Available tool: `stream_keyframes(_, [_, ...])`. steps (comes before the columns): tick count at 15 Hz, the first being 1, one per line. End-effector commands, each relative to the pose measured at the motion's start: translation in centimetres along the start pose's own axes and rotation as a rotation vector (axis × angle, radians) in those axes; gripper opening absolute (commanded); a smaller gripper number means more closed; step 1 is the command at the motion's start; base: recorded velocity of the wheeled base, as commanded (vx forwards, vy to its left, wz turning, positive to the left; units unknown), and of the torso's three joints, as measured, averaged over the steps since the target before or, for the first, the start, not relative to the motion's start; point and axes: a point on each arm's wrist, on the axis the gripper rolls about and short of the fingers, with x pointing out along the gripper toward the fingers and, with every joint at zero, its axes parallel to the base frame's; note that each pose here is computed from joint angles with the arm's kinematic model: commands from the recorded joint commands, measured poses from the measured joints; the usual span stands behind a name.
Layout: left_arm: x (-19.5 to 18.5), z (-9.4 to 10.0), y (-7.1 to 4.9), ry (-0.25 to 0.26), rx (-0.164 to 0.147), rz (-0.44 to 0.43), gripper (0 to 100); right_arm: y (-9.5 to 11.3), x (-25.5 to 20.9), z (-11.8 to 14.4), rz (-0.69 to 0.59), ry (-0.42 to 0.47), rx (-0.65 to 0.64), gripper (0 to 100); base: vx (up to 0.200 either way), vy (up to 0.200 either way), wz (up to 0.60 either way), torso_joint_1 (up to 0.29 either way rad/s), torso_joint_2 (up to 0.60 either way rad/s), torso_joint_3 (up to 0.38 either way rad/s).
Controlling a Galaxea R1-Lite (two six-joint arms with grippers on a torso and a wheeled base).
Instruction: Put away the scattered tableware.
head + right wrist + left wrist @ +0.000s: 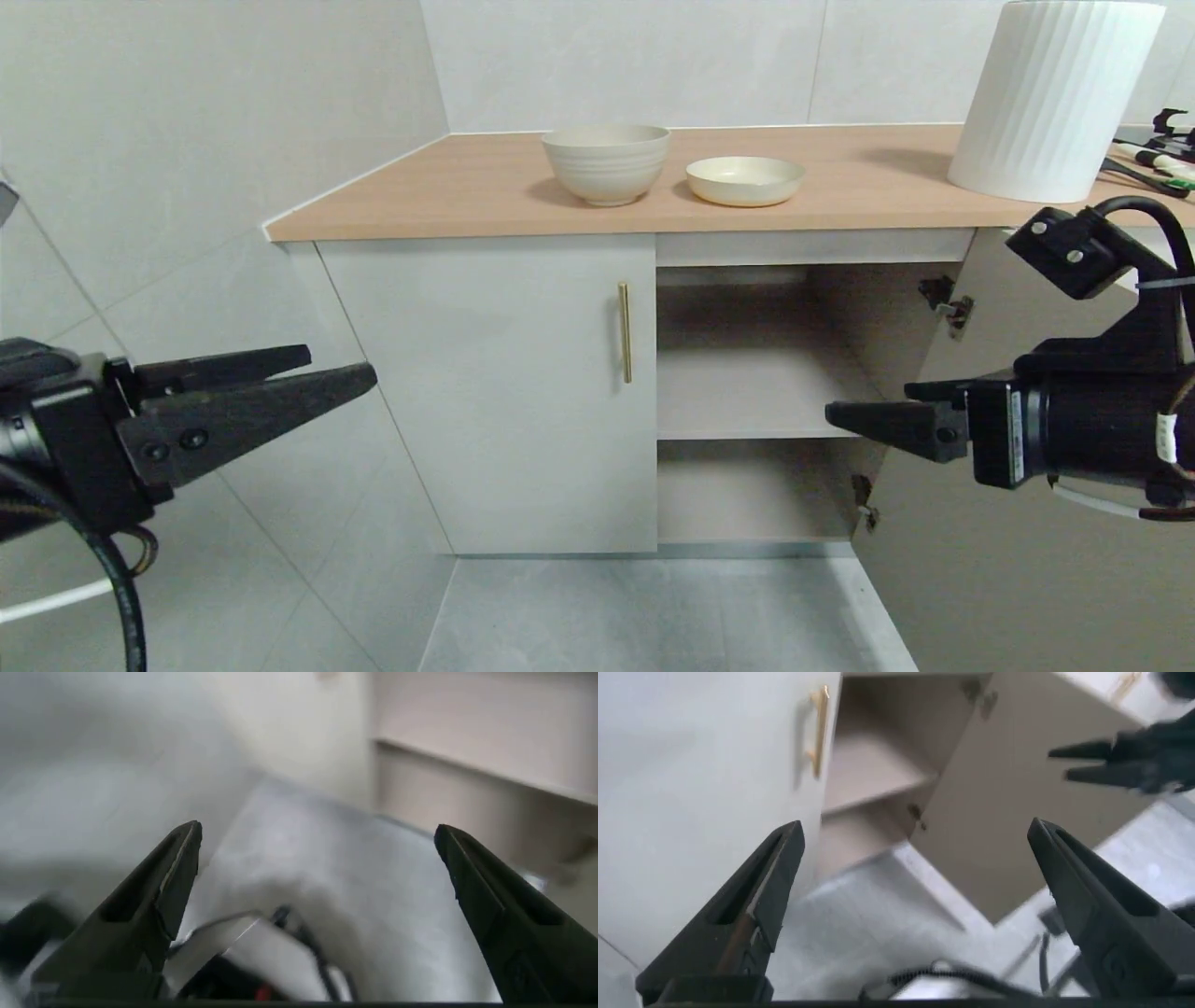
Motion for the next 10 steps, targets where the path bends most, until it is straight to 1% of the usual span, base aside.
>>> stream_keyframes(1, [0.9,0.7,0.4,-0.002,-0.012,0.011,100,-0.8,1.6,0.3,-0.074,0.014,0.011,100,0.0,0.0,0.0,0.0,0.0,0.0])
stream_keyframes(3, [1.3,0.6,0.6,0.011,-0.035,0.017,100,-1.0,1.3,0.3,-0.103,0.003,0.015,100,0.0,0.0,0.0,0.0,0.0,0.0])
stream_keyframes(7, [1.4,0.6,0.7,0.012,-0.035,0.021,100,-0.9,0.5,0.2,-0.091,-0.007,0.011,100,0.0,0.0,0.0,0.0,0.0,0.0])
stream_keyframes(10, [1.4,0.6,0.7,0.012,-0.034,0.021,100,-0.9,0.3,0.1,-0.095,-0.011,0.011,100,0.2,0.0,0.0,0.005,0.0,0.002])
